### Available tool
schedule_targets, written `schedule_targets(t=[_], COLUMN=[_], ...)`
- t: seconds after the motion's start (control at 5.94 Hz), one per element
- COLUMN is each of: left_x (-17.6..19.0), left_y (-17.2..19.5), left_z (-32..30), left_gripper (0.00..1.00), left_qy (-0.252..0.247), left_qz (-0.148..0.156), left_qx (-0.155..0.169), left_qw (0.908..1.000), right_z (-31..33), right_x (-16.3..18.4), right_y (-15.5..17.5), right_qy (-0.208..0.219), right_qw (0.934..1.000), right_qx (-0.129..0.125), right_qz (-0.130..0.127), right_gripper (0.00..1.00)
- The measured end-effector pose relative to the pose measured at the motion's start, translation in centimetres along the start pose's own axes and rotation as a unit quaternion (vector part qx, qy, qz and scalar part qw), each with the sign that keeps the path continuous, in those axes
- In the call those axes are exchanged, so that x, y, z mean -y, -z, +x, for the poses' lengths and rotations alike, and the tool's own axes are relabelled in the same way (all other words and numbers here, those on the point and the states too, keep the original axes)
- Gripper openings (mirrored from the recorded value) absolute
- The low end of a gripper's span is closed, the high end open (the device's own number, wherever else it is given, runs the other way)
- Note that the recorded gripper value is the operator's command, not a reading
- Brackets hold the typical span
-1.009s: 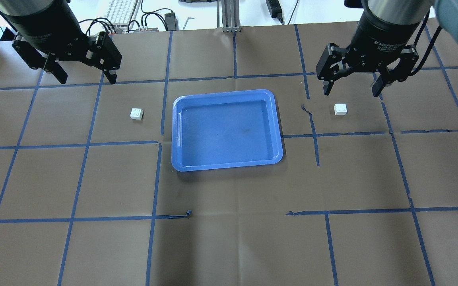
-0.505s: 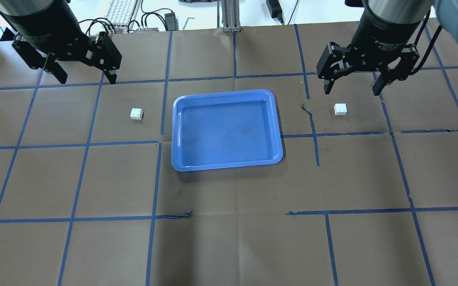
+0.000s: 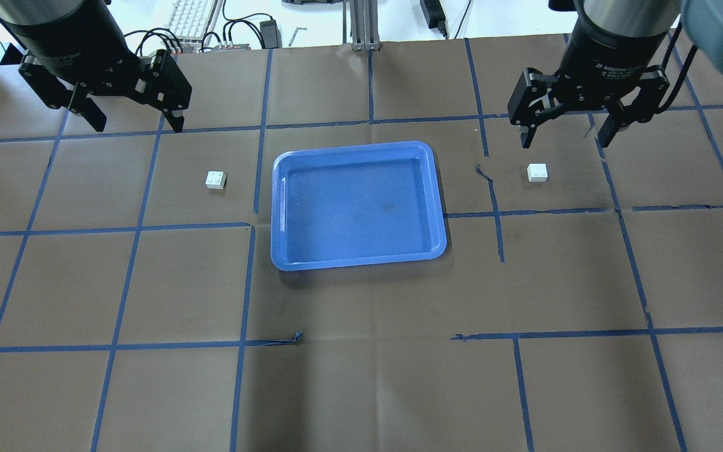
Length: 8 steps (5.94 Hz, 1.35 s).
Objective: Assemble white blocks and place on blue tray
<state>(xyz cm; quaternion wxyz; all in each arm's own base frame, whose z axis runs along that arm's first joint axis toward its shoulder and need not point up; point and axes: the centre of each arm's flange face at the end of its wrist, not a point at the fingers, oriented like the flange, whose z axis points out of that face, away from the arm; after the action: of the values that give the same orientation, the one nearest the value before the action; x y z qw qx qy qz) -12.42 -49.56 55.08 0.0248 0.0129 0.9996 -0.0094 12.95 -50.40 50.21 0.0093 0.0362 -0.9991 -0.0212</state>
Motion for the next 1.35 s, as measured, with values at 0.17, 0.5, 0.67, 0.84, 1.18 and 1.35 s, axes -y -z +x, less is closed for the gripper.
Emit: schedule_targets(t=[0.17,0.5,0.67,0.84,1.18,1.35], left_x=[-0.1,0.8,1.7,3.3,7.4,9.5], left_y=[0.3,-1.7,-4.5,-8.9,-19.5,-24.8], left_z=[-0.2,-1.5,-2.4,-3.4,-5.7,-6.2], left_gripper=[0.99,0.99,0.99,0.99,0.99,0.99], left_qy=[0.002,0.015,0.024,0.026,0.021,0.021], left_qz=[0.005,-0.004,-0.006,0.002,0.027,0.035], left_qx=[-0.002,-0.01,-0.012,-0.011,-0.008,-0.007], left_qw=[1.0,0.9998,0.9996,0.9996,0.9994,0.9991], right_z=[1.0,4.6,6.7,9.0,11.9,13.3], right_x=[0.6,2.2,3.1,4.3,7.4,9.1], right_y=[0.0,-1.3,-2.2,-3.2,-5.1,-6.5], right_qy=[0.055,0.192,0.276,0.372,0.577,0.65], right_qw=[0.9984,0.9815,0.9612,0.928,0.8166,0.7579], right_qx=[0.0,0.006,0.01,0.013,0.007,0.019], right_qz=[0.01,0.003,0.0,0.001,0.022,0.051], right_gripper=[1.0,1.0,1.0,0.99,1.0,1.0])
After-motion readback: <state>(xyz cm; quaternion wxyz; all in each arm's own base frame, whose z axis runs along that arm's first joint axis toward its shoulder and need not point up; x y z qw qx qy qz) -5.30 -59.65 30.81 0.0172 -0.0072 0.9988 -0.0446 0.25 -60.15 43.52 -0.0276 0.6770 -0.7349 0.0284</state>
